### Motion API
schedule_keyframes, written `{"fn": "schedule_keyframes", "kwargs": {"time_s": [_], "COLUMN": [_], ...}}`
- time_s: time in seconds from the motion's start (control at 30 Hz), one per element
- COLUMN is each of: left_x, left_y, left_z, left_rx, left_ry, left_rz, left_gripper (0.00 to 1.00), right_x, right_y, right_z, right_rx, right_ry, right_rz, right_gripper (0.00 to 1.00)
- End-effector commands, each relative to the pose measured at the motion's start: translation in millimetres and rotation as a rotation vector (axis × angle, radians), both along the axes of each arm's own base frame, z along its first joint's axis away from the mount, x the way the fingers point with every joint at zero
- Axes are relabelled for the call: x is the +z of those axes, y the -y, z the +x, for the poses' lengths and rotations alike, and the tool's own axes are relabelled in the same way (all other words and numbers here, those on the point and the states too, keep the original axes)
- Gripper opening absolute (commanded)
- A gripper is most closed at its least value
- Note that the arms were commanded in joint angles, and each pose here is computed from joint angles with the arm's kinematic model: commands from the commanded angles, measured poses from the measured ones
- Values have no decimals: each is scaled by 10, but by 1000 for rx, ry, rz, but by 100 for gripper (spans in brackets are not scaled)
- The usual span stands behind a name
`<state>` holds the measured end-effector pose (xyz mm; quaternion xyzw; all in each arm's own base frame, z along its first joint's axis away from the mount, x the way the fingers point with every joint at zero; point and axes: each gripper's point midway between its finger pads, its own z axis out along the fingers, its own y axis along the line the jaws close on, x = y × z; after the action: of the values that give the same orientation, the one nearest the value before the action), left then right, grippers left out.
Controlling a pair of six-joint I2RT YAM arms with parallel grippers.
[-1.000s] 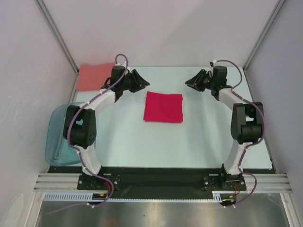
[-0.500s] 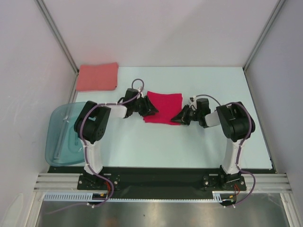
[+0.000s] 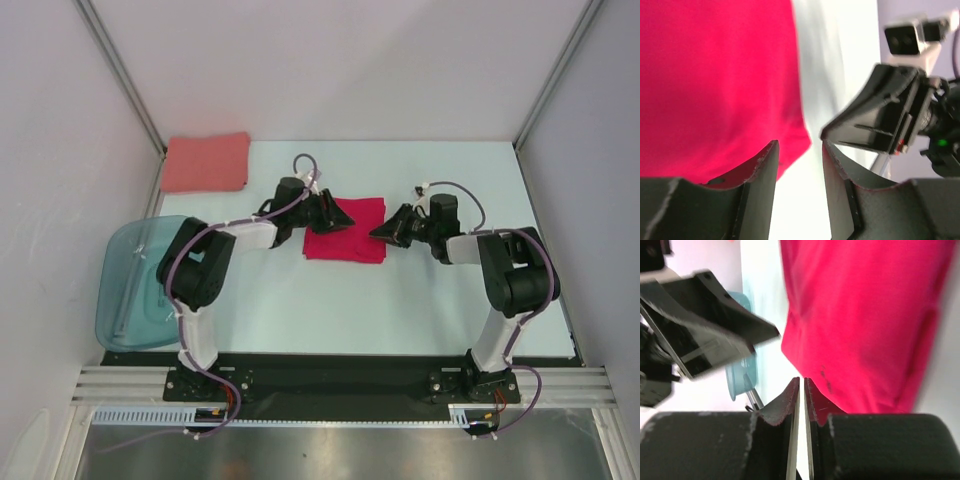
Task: Fold and stack the t-shirts
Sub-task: Fold the tshirt
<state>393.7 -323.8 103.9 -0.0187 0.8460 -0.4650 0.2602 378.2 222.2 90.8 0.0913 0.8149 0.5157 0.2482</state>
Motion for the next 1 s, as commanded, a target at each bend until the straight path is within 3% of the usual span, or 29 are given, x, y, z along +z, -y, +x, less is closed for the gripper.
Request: {"fn": "schedule_keyframes", "kwargs": {"time_s": [0.0,0.23,0.43,0.53,0.87,0.97], "left_x": [-237,-969,-204,-54,-805,-951], "left_y": [367,164,189,126,-468,-636], "left_z": [-140,-256,-3,223,971,1153], "left_rx": [-83,-42,-66,-35,164,186], "left_ry": [-53,-181,-14,13,-114,-149], "left_rz": [-99,-37,-44,-26,-69,-38], "left_gripper": [45,42,45,47,45,46], "right_x": [-61,279,396,229,-458,-534], "right_y": [151,130,-54,-122,-20,167], "right_z": [106,662,1042,1181,1517,1653], "right_rx": [-46,-80,-80,-88,-152,-181], "right_ry": [5,57,80,54,-41,-47], "right_rz": [32,54,89,102,97,88], "right_gripper": [13,13,13,13,13,19]}}
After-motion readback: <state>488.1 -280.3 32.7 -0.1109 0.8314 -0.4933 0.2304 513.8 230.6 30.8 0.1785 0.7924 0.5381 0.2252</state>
